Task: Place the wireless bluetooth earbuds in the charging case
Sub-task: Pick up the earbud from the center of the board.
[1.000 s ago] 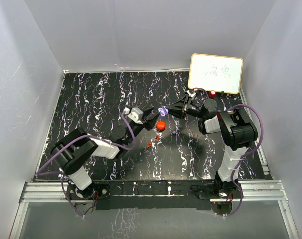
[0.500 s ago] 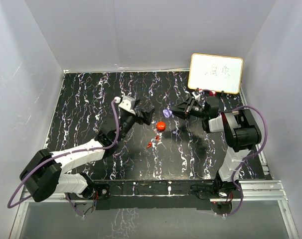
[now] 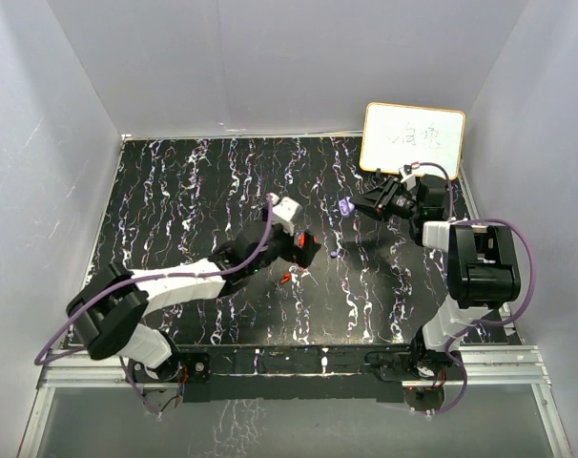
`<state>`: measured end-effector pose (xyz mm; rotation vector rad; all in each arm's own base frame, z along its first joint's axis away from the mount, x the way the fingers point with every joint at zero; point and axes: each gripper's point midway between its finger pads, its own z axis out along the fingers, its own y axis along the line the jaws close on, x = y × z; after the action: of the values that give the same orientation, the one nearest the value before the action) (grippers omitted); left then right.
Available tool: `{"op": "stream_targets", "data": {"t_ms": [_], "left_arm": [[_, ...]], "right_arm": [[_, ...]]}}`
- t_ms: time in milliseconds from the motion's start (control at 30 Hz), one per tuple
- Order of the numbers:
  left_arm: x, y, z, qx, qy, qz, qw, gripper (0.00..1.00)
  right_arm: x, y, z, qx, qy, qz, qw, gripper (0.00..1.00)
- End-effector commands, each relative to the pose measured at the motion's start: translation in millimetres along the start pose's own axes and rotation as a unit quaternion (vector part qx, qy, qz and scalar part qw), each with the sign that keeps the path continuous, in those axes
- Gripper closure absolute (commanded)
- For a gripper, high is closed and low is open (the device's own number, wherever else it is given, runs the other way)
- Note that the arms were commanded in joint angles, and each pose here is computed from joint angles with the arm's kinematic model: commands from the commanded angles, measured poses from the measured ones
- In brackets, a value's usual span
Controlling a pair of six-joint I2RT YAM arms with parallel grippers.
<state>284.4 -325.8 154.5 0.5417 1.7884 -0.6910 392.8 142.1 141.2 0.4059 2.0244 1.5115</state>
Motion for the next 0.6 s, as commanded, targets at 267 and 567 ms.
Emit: {"op": "stream_targets", "data": {"t_ms": [267,567], "left_arm": [[49,-45,37,0.031,0.102,0.025,0.994,0.08],[70,-53,58,0.048,0.119,0.012,0.992,0.13]], "right_arm": [[-38,24,-24,-0.003,-0.052,-0.056,0.997,1.00],[-46,27,-35,-0.004,-0.063,-0.058,0.996,1.00]]}}
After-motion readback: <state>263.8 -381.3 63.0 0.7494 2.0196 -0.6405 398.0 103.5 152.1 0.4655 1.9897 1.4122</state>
